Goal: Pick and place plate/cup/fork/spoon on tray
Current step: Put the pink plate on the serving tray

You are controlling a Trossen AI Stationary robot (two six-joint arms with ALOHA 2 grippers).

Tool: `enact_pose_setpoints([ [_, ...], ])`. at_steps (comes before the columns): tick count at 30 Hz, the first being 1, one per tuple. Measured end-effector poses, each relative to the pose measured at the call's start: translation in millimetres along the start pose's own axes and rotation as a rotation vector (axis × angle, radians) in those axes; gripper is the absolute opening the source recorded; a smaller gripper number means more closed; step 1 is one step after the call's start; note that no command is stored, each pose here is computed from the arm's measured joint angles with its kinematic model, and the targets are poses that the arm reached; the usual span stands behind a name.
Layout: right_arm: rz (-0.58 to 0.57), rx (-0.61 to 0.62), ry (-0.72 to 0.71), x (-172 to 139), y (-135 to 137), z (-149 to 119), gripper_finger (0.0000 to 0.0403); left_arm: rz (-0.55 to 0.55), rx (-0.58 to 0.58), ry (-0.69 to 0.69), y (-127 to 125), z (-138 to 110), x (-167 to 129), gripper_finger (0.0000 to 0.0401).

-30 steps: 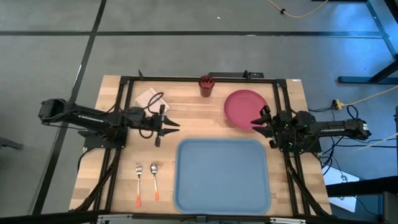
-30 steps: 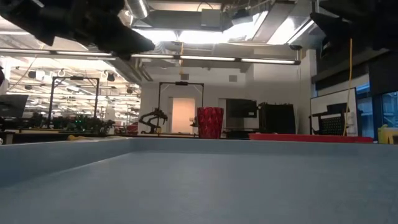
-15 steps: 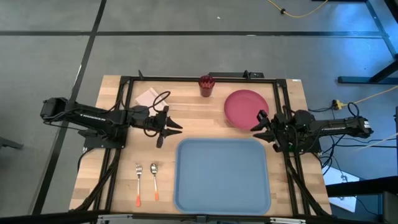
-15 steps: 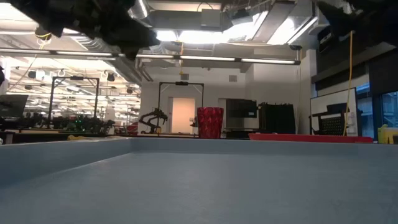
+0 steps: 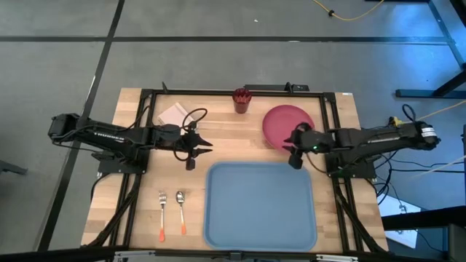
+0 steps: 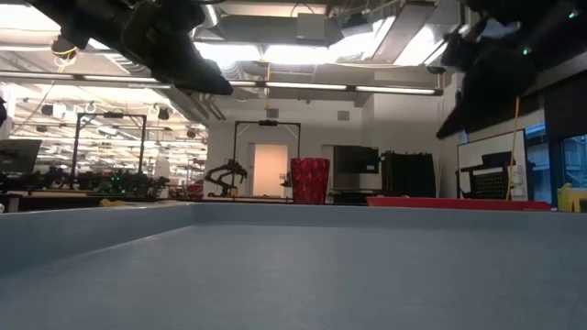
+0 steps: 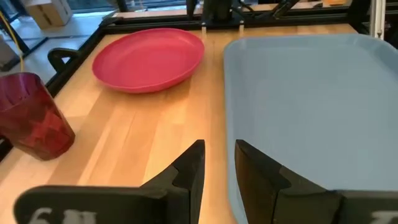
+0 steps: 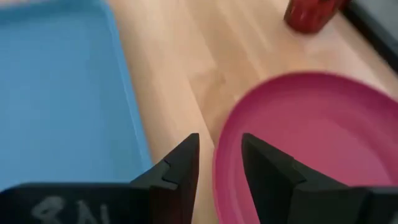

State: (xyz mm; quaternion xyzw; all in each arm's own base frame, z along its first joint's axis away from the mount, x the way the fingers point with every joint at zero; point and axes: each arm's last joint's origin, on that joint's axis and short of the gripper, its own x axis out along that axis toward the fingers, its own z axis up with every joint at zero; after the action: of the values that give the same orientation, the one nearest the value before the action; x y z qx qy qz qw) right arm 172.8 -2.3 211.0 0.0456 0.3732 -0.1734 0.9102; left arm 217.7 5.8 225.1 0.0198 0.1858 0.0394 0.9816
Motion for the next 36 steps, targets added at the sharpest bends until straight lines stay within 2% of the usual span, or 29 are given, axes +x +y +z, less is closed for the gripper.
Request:
enact_pose_setpoints([
  [4,-0.023,-0.087,0.110,15,3,-7,0.0125,-0.002,0.000,0.004,0,0,0,0.0082],
  [7,0.005,-0.151,0.191,24,6,-12,0.0125,-0.002,0.001,0.010,0,-1,0,0.0082],
  [10,0.018,-0.165,0.234,30,8,-15,0.0125,-0.002,0.001,0.010,0,-1,0,0.0082],
  [14,-0.020,-0.182,0.272,38,8,-18,0.0125,-0.002,0.001,0.010,0,-1,0,0.0082],
  [25,-0.065,-0.173,0.367,56,4,-25,0.0125,-0.002,0.000,0.009,0,-1,0,0.0082],
  [36,-0.113,-0.091,0.436,72,0,-31,0.0125,-0.002,0.000,0.009,0,-1,0,0.0082],
])
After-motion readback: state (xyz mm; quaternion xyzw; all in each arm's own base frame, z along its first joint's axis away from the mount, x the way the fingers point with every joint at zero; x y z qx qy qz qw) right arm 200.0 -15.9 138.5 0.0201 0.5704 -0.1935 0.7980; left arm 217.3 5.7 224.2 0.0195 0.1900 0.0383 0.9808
